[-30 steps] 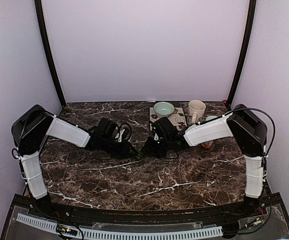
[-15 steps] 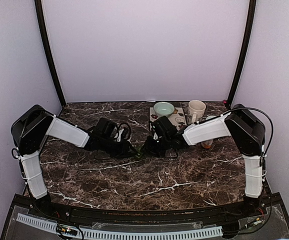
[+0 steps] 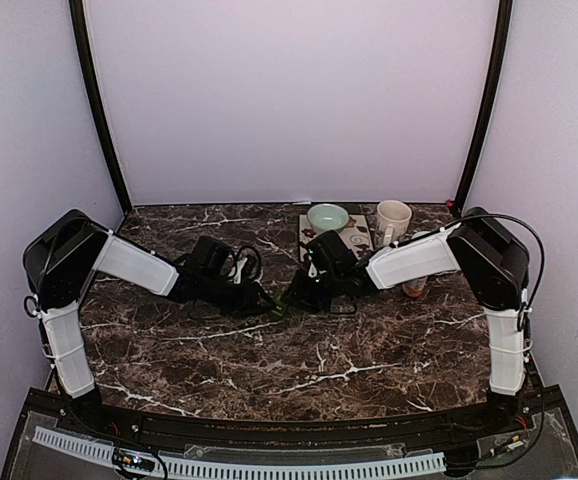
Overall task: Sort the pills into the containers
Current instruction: Adjust the pill container at the center of the board.
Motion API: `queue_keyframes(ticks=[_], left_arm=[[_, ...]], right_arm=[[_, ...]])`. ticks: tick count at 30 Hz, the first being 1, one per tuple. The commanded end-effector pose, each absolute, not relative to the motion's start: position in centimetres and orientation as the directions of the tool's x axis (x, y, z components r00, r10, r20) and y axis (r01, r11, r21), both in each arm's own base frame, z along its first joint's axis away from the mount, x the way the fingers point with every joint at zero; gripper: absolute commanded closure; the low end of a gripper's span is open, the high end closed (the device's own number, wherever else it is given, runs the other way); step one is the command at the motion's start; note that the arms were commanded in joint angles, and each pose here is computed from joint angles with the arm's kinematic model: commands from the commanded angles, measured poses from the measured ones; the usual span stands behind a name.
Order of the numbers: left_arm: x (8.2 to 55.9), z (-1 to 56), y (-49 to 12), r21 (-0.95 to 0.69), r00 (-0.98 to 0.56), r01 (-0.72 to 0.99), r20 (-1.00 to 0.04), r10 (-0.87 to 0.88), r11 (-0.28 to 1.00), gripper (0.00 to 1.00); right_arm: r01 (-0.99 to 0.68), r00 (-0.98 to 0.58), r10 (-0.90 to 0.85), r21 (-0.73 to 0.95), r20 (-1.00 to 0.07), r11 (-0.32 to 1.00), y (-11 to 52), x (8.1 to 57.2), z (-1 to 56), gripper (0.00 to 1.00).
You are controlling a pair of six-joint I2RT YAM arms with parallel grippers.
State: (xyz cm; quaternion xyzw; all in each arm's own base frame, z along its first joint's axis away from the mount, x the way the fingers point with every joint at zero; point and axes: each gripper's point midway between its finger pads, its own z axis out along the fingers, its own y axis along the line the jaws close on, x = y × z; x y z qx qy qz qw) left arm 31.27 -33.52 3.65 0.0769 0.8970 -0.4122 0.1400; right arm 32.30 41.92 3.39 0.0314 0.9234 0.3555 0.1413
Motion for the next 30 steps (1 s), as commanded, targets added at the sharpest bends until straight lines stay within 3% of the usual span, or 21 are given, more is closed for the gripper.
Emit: queue_keyframes(ticks=[1,20,30], left_arm=[[31.4,3.3,-33.6,-0.732,-0.953,0.246,-0.301,0.024,0.636,0.6],[31.1,2.3,-33.6,-0.737,-0.96,0.232,-0.28,0.025,0.635,0.7],[30.9,1.9,-33.7,-0.743,-0.963,0.228,-0.269,0.031,0.629,0.81]], right_arm=[[-0.024,-0.966,0.148,0.647,-0.21,0.763,41.6,32.2,1.6,0.73],[-0.021,-0.972,0.135,0.647,-0.191,0.762,41.8,32.0,1.3,0.74],[-0.019,-0.975,0.13,0.647,-0.183,0.762,41.9,31.8,1.0,0.75]])
